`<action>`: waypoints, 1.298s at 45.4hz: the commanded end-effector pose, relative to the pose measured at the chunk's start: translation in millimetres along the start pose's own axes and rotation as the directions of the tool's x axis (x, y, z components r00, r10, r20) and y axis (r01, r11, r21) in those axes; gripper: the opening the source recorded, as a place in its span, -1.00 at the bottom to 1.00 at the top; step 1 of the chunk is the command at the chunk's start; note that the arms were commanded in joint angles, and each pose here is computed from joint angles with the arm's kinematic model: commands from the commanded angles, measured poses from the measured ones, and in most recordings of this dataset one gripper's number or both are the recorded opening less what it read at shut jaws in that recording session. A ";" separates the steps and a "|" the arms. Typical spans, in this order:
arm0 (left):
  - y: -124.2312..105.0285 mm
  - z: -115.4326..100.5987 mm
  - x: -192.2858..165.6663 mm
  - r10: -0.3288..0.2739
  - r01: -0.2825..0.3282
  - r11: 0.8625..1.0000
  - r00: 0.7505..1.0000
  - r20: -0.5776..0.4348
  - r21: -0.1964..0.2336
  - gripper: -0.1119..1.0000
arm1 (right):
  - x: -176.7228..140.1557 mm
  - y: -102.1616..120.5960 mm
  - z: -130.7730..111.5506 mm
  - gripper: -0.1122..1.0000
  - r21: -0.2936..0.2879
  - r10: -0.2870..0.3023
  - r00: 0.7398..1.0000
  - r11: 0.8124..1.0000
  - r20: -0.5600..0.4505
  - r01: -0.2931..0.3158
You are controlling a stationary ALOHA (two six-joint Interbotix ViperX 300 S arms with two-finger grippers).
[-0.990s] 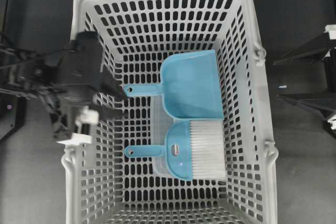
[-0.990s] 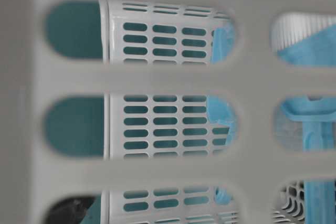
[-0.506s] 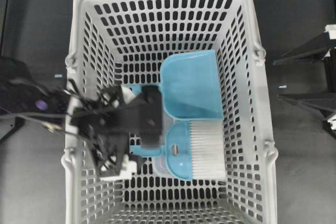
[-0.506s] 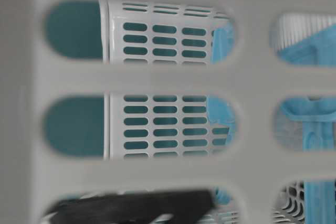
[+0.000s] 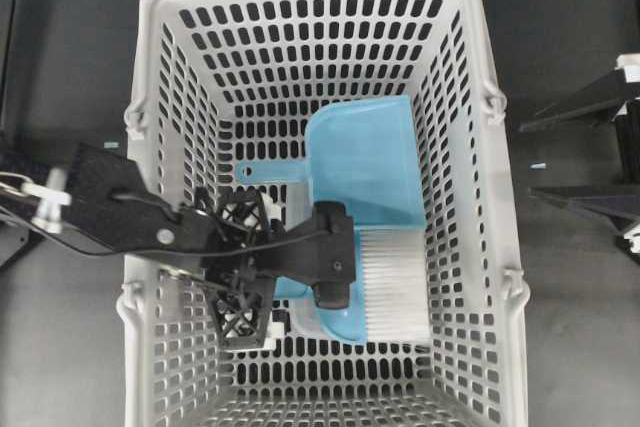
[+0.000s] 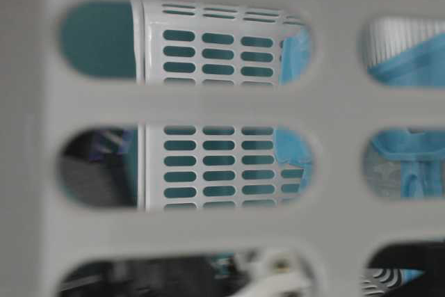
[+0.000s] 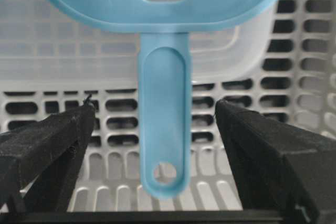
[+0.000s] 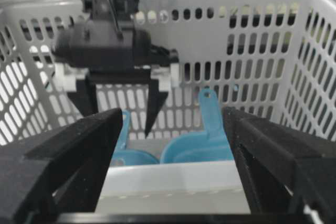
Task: Pick up the hand brush from the shopping basket with the left arm.
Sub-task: 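Lower the open left gripper around the blue hand brush handle, then close the left gripper on the brush handle, then lift the blue hand brush upward with the left gripper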
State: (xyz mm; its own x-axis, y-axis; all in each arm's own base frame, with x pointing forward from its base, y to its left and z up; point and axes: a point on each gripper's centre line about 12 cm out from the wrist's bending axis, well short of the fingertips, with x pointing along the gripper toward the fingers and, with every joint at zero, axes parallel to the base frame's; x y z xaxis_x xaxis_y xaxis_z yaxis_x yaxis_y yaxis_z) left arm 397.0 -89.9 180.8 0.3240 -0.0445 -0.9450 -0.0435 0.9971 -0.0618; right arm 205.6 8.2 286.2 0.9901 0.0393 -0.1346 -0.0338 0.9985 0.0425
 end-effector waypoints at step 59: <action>-11.4 35.4 -95.8 -0.030 0.021 0.997 0.993 0.114 0.080 -0.37 | -0.6 0.6 -8.4 0.53 0.032 0.004 1.000 0.999 -0.009 -0.004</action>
State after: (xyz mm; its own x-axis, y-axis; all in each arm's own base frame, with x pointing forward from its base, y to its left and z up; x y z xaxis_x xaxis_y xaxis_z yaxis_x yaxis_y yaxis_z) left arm 400.5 -95.0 236.8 0.3700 -0.0573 -0.9273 0.0337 0.9983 -0.0482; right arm 202.6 8.4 275.3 0.9872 0.0406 -0.1543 -0.0301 0.9971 0.0696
